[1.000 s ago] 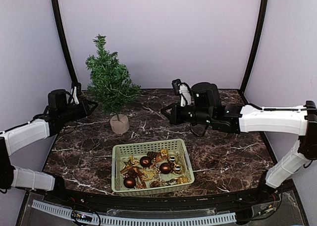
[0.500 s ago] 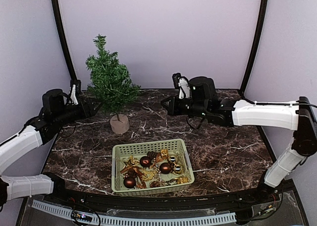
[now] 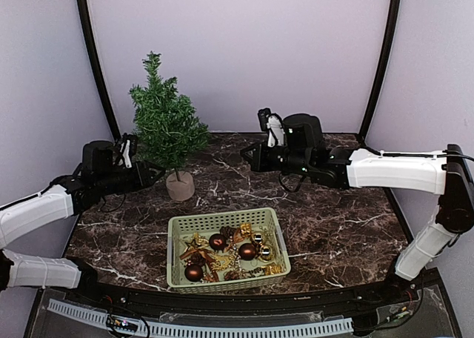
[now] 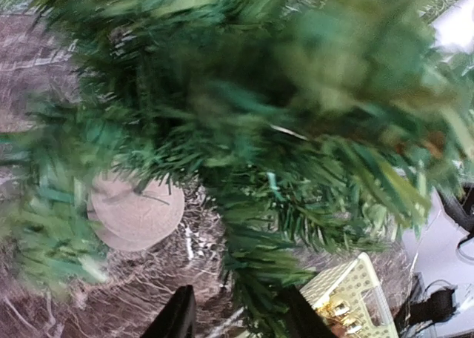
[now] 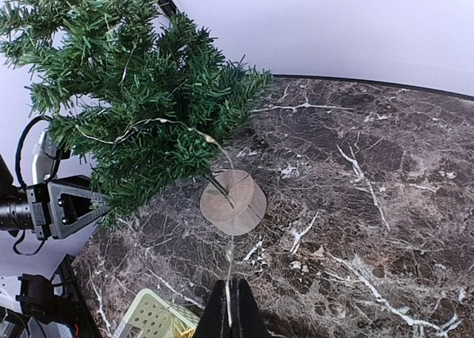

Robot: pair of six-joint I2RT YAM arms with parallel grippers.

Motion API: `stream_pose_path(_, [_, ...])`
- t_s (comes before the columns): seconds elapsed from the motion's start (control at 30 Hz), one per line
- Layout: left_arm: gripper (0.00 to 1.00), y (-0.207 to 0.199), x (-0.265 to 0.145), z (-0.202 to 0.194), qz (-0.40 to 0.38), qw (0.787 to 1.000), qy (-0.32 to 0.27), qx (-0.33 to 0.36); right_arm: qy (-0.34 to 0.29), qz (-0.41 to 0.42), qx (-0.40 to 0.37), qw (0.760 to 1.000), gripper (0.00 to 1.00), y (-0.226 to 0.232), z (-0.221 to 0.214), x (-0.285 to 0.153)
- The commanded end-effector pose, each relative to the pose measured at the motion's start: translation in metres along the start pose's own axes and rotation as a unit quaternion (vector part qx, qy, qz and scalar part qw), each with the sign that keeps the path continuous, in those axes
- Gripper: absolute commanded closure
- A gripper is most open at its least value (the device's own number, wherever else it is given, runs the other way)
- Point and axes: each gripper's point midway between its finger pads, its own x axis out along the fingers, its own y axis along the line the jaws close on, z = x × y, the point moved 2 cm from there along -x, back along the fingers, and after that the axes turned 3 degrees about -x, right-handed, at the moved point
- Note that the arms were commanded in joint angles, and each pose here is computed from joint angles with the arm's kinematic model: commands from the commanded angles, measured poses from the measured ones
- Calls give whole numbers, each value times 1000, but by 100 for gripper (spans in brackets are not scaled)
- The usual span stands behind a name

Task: Decorate the small christmas tree
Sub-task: Wrap the side of the string light in the gap of the branches.

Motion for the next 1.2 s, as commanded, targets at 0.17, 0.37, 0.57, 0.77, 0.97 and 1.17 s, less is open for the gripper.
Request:
stream_pose_path(0.17, [100,-9,-6,2,-24,1000,-14,-4,-36,2,-38,999,100,9,31,-21])
stream_pose_path(0.37, [100,7,-10,11,9,999,-31,1,-24,29,-72,997,100,18,26,-44])
stream_pose_path(0.57, [100,20,-11,43,-21,998,-64,2,36,124,-113,985,100,59,-10,-56])
stream_pose_path(0.77, [100,33,6,70,-48,997,-62,12,57,128,-60,988,100,63,-37,-26])
stream_pose_path(0.97, [100,44,17,93,-47,996,-73,38,42,101,-22,994,100,58,-36,10])
stream_pose_path(1.17, [74,47,-3,105,5,993,-98,70,27,60,-5,998,100,42,-21,36])
